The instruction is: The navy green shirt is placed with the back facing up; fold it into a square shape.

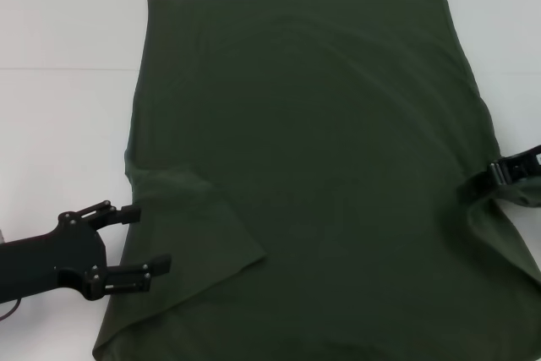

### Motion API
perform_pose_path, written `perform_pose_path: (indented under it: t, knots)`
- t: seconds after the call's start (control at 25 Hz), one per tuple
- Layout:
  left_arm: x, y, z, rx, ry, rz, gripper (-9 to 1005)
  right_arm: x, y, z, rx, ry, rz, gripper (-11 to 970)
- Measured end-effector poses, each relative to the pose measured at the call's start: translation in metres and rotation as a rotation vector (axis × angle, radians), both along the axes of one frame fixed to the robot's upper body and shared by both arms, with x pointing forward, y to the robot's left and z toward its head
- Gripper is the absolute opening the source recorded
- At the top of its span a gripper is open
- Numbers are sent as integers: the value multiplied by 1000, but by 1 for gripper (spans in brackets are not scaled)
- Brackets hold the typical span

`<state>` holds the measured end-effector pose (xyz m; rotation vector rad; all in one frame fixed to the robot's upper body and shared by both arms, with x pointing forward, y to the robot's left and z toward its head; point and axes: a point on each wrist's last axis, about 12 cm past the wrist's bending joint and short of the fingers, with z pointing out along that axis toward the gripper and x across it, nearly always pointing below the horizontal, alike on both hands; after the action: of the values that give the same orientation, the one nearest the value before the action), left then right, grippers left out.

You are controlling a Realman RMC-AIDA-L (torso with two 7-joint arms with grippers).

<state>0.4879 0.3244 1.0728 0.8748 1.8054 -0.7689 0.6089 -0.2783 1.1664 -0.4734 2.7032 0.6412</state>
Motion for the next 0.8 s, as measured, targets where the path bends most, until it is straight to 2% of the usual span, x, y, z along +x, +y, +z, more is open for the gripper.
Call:
perform_pose_path:
  t: [0.2, 0.4, 0.8]
  knots:
    - [0, 0, 0, 0, 2, -1, 934, -2, 8, -4, 79, -2, 33, 204]
    - [0, -1, 0, -1, 3, -2, 934, -2, 10, -12, 121, 21, 42, 442]
    - [0, -1, 0, -1, 4, -5, 934, -3, 6, -12, 159, 27, 7, 657]
